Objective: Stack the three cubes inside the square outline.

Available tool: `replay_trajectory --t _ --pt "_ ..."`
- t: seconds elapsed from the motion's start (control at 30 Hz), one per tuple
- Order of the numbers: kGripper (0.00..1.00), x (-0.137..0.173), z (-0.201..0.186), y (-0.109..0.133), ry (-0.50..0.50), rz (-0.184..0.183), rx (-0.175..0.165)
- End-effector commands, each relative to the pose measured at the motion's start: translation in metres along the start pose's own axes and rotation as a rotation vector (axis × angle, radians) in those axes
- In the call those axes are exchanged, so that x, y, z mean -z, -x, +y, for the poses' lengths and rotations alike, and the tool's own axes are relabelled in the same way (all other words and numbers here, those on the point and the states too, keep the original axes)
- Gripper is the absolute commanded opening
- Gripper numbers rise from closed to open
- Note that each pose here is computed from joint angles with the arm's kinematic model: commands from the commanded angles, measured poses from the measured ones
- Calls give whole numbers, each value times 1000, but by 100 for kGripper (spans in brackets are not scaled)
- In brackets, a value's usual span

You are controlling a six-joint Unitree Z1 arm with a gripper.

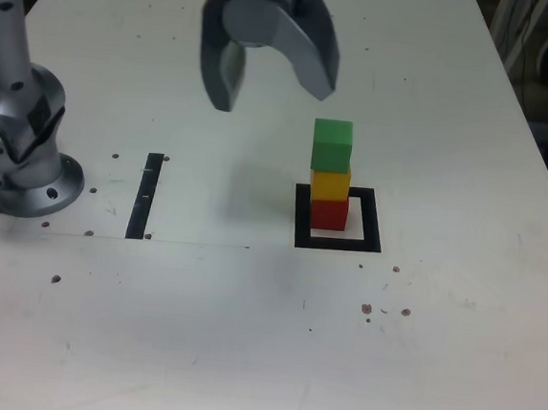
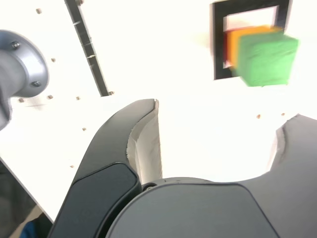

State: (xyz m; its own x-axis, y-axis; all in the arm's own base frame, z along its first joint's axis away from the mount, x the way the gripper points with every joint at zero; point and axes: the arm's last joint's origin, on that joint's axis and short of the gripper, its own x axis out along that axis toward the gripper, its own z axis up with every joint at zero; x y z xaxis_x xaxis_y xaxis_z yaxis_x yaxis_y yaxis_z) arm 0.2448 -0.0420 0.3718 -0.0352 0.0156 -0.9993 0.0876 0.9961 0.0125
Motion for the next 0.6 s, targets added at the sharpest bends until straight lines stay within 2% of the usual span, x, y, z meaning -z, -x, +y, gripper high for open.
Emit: replay_trajectory --t 0.0,0.17,0.3,0.43,0.57 --pt "100 39 2 15 -3 -72 18" --pt "100 64 3 -5 0 -7 30" --pt "100 82 5 -32 0 66 15" --pt "100 102 7 -64 3 73 1" --pt "100 114 8 -98 6 78 7"
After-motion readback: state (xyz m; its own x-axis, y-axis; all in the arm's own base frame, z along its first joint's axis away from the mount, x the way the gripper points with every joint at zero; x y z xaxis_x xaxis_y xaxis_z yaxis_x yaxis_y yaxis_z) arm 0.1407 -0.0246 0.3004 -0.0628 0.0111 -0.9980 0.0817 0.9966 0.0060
